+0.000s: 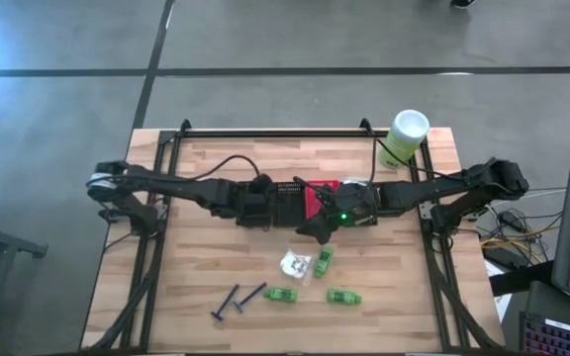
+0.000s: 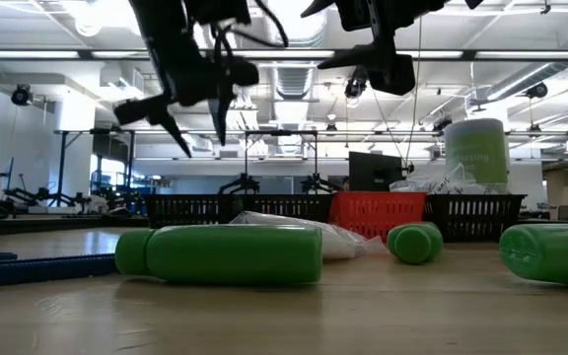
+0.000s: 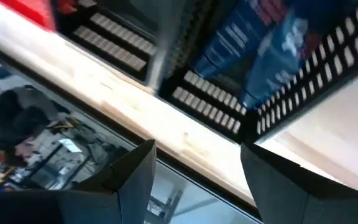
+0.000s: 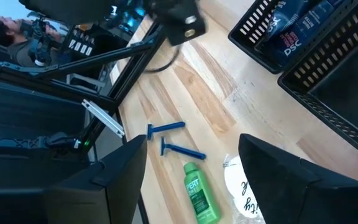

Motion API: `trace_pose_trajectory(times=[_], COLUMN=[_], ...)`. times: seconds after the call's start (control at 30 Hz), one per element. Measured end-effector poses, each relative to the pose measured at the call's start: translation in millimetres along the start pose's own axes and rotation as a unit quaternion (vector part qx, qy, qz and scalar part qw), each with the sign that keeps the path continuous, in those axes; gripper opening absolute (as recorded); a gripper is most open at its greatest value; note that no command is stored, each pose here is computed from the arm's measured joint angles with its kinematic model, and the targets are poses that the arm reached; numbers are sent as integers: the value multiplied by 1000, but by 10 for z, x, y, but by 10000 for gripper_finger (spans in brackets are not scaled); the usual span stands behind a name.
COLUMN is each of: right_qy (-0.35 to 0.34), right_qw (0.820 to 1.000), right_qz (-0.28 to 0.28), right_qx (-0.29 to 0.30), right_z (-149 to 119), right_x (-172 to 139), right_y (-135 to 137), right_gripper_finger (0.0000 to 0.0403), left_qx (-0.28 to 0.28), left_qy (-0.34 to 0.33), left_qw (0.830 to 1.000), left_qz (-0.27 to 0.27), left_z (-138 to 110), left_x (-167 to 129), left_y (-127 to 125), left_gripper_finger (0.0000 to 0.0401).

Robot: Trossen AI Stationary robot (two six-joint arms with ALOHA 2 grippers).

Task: Pick & Place Travel size toiletries
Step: Put the blue razor into the orange basket

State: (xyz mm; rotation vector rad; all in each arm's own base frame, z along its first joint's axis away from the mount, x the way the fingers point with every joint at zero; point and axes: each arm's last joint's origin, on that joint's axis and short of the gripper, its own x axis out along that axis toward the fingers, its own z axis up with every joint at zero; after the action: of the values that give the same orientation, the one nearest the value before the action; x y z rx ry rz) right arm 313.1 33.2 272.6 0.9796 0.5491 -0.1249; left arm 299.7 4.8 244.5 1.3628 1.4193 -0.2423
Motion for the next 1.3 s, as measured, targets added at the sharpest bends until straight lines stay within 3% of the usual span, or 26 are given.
trace_pose_trajectory(times=[0.17,0.37,0.47,0.57,0.67,0.8,0.93,1.1,1.17,1.3], right_qy=[10,26,27,27,31,33,34,41,58,106], right_qw=[1000,999,999,999,999,998,998,997,996,989], right_qz=[-6,-17,-18,-18,-22,-27,-27,-36,-49,-87], right_qx=[-2,-13,-24,-29,-36,-42,-51,-53,-54,-64], right_z=[-13,-36,-37,-36,-41,-46,-47,-60,-114,-285], right_x=[0,-2,-2,-2,-3,-3,-4,-6,-10,-32], right_y=[-15,-43,-45,-47,-54,-65,-66,-82,-96,-122], right_gripper_finger=[265,281,288,293,297,299,291,276,271,262], left_qx=[-44,-129,-210,-283,-343,-442,-537,-643,-657,-663], left_qy=[-27,-54,-68,-93,-122,-127,-97,-40,-34,-48], left_qw=[998,990,975,952,918,851,785,687,670,659], left_qz=[25,9,-10,-71,-154,-253,-294,-337,-344,-353], left_z=[93,177,211,244,289,376,443,493,529,628], left_x=[-237,-514,-643,-763,-889,-982,-1005,-999,-1015,-1071], left_y=[-41,-237,-348,-482,-623,-736,-780,-813,-838,-934], left_gripper_finger=[239,239,239,239,239,238,238,239,239,239])
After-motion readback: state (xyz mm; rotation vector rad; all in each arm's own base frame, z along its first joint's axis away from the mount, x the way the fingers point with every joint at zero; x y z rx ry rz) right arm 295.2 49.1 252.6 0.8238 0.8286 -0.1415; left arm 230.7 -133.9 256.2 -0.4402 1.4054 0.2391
